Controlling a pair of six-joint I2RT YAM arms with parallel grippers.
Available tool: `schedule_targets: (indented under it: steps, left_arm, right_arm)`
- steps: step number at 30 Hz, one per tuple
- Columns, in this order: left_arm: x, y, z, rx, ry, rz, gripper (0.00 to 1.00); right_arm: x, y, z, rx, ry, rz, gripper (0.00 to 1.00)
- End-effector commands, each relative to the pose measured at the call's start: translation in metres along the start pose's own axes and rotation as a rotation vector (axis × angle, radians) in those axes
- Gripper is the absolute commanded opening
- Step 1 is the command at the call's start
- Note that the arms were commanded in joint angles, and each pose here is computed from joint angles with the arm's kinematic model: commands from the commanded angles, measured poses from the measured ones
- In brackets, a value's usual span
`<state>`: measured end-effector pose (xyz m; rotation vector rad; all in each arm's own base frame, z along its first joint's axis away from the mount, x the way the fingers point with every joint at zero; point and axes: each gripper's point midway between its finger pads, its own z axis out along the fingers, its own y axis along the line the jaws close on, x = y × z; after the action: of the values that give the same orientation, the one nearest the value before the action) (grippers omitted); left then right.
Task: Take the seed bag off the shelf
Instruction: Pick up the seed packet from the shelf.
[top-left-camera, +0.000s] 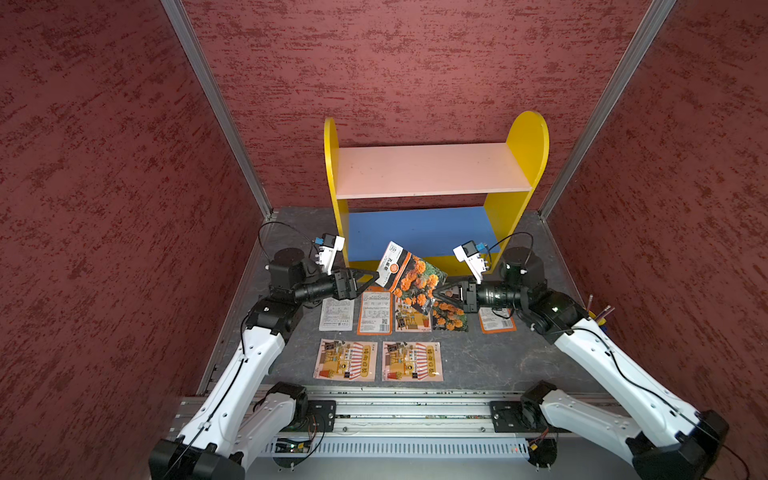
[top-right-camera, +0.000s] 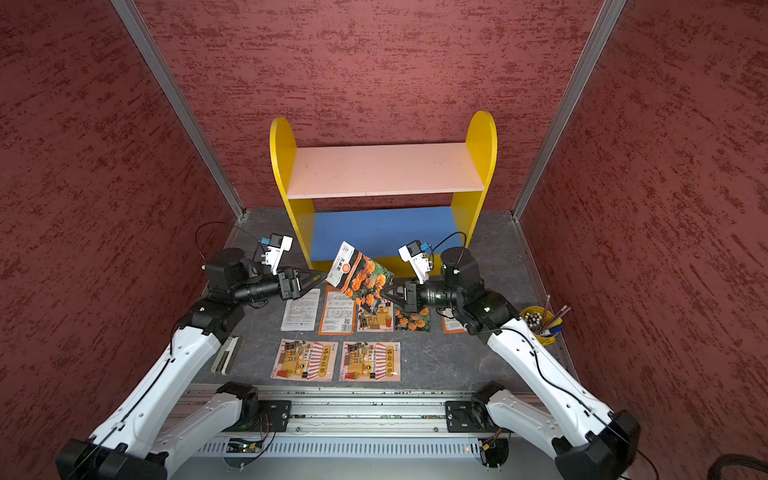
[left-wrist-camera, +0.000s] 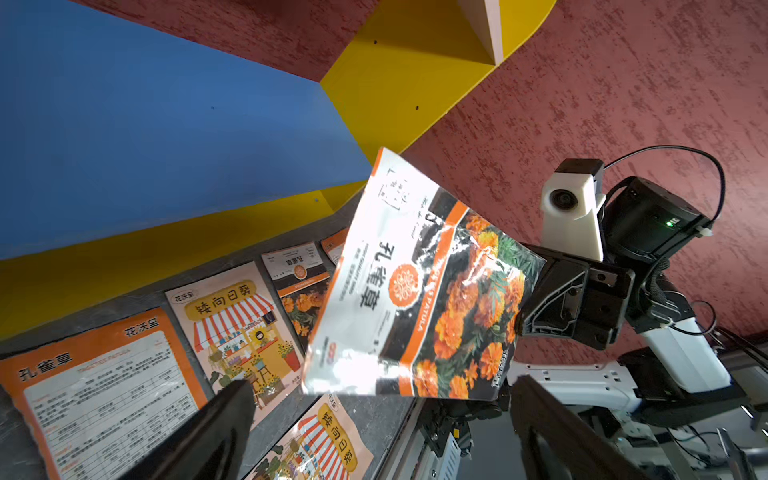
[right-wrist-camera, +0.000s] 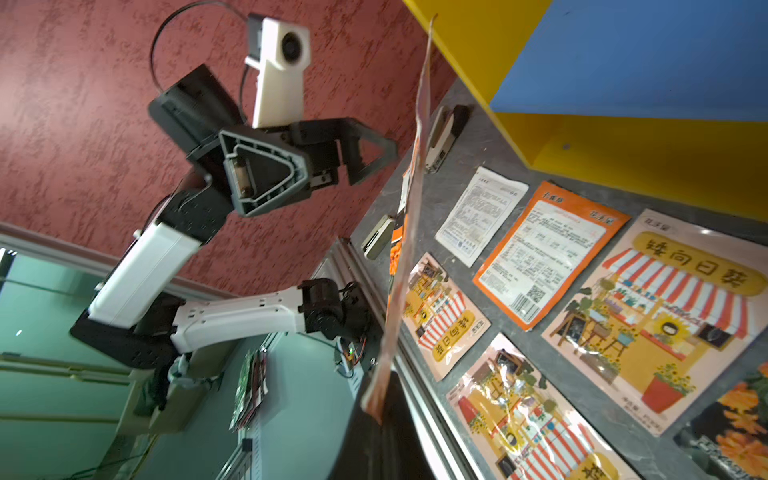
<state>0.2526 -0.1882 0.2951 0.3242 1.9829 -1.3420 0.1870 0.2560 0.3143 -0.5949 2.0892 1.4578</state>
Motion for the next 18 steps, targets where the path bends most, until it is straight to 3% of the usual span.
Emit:
schedule_targets:
  steps: [1, 6, 8, 12, 18]
  left_arm:
    - [-0.005, -0.028, -0.002, 0.133, 0.023, 0.093, 1.0]
    - [0.001, -0.042, 0.003, 0.223, 0.045, 0.099, 0.99]
    - [0.005, -0.047, 0.006, 0.253, 0.055, 0.104, 0.92]
    - [0.017, -0.059, 0.01, 0.318, 0.103, 0.09, 0.53]
    - [0.036, -0.063, 0.013, 0.329, 0.169, 0.063, 0.27]
  right_arm:
    - [0.016, 0.034, -0.014, -0.124, 0.079, -0.043, 0.0]
    - [0.02, 0.05, -0.018, -0.211, 0.102, -0.047, 0.0]
    - [0.02, 0.05, -0.017, -0.219, 0.105, -0.045, 0.0]
    - [0.02, 0.043, -0.015, -0.187, 0.101, -0.052, 0.0]
    - [0.021, 0.036, -0.014, -0.142, 0.112, -0.062, 0.0]
